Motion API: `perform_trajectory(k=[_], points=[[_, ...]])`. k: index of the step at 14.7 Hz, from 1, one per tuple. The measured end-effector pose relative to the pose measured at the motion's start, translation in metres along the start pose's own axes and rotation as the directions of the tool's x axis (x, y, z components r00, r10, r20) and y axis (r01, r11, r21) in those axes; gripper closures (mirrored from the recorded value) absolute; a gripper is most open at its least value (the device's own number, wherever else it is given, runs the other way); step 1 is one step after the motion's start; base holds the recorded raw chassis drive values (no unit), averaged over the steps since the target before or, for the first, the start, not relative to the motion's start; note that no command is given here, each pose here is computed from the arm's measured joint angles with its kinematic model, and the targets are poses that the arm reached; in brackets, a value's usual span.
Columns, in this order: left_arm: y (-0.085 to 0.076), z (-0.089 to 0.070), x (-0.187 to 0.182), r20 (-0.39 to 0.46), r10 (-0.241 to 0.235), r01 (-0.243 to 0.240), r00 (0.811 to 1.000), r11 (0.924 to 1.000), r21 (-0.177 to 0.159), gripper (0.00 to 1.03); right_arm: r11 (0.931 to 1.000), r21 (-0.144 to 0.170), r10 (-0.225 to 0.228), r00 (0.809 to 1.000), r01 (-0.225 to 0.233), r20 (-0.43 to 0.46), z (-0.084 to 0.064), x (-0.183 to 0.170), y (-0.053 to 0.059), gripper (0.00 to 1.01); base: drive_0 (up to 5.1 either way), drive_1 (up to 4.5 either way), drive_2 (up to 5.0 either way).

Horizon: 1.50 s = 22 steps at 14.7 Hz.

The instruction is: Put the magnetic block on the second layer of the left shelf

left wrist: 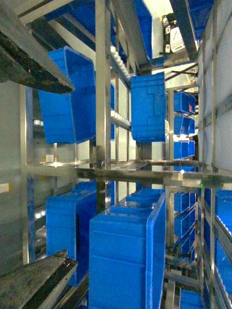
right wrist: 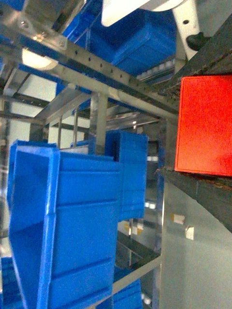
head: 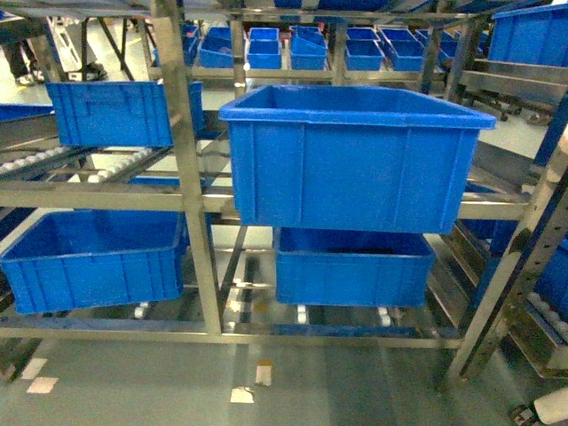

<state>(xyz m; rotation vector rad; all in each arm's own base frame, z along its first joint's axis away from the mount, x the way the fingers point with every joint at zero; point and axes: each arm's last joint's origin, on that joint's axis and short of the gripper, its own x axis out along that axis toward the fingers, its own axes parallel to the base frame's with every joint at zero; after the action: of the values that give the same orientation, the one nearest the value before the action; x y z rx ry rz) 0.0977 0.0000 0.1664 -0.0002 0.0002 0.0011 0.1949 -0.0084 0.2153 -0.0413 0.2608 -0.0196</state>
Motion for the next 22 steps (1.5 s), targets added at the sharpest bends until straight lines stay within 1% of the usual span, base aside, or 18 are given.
perform_trajectory(k=[1,2,3,16,22], points=[[0.0001,-0.0009,0.0,-0.009,0.005,-0.005,1.0,1.0,0.0,0.05,1.0,-0.001,0.006,1.0,-0.006,0.015,0.0018,-0.0006,0.0002,0.68,0.0,0.0,0.0],[0.0,-0.0002,0.0,-0.002,0.002,-0.002,1.0,1.0,0.0,0.05,1.0,-0.001,0.006,1.0,-0.006,0.011,0.0015,-0.0009,0.0001,0.68,0.0,0.0,0.0],[0.0,-0.0003,0.0,-0.002,0.002,-0.002,1.0,1.0,0.0,0.05,1.0,0.0,-0.001,1.0,0.001,0.0,-0.0004,-0.0002,-0.0002,0.68,-0.3,3.88,-4.4],[-0.0001,-0.0004,0.0,-0.003,-0.002,0.002,1.0,1.0,0.0,0.05,1.0,-0.001,0.0,1.0,0.0,0.009,0.0007,-0.0007,0.0,0.68,0.0,4.26,-4.2],[-0.0002,-0.0006,0.0,-0.005,-0.003,0.003,1.0,1.0,0.0,0.05,1.0,0.0,0.001,1.0,-0.001,-0.003,-0.0008,0.0005,0.0001,0.68,0.0,0.0,0.0]])
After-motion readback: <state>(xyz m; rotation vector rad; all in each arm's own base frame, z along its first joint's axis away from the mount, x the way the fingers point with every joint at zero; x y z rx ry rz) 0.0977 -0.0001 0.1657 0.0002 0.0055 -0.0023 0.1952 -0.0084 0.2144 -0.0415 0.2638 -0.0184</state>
